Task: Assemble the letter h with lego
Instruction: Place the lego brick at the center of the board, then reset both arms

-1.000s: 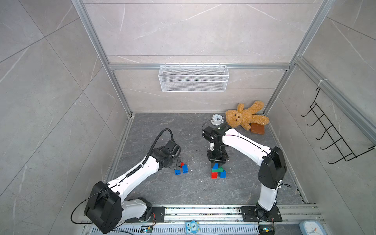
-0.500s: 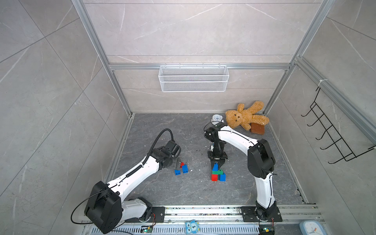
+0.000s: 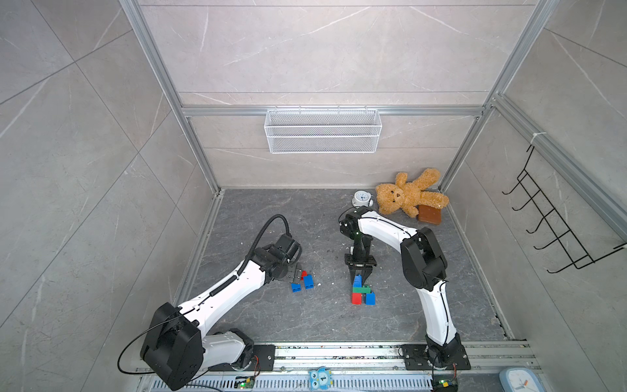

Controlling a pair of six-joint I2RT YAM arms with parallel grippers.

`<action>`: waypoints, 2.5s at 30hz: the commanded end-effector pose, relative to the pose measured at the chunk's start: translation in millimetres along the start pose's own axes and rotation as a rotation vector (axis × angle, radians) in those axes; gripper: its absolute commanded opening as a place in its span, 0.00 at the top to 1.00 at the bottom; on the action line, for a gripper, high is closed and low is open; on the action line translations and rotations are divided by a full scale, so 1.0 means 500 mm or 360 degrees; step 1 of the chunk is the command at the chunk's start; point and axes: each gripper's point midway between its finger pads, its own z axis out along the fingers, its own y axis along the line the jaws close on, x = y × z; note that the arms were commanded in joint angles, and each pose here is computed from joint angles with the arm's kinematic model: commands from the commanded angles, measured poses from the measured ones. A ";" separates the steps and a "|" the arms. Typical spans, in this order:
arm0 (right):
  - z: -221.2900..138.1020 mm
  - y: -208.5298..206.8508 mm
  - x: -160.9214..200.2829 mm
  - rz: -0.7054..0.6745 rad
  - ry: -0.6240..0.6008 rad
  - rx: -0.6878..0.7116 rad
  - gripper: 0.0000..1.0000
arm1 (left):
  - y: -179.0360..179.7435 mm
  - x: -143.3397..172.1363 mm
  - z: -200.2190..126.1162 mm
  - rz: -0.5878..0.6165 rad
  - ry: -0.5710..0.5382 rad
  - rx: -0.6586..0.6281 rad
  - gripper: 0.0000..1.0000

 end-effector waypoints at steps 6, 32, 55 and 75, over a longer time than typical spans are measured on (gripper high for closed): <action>0.025 0.005 -0.018 -0.0012 0.0081 0.0007 0.71 | -0.006 -0.017 -0.024 0.0018 -0.0050 0.0037 0.00; -0.226 0.018 0.012 -0.0251 -0.0821 0.0008 0.40 | 0.018 -0.035 -0.050 -0.0042 -0.0182 -0.0033 0.00; -0.357 -0.388 -0.076 0.0233 -0.2523 0.0922 0.00 | 0.282 -0.068 -0.028 -0.0537 -0.0839 -0.0712 0.00; -0.288 -0.474 -0.219 0.0270 -0.2795 0.0366 0.00 | 0.350 -0.154 0.096 -0.0391 -0.1106 -0.0489 0.00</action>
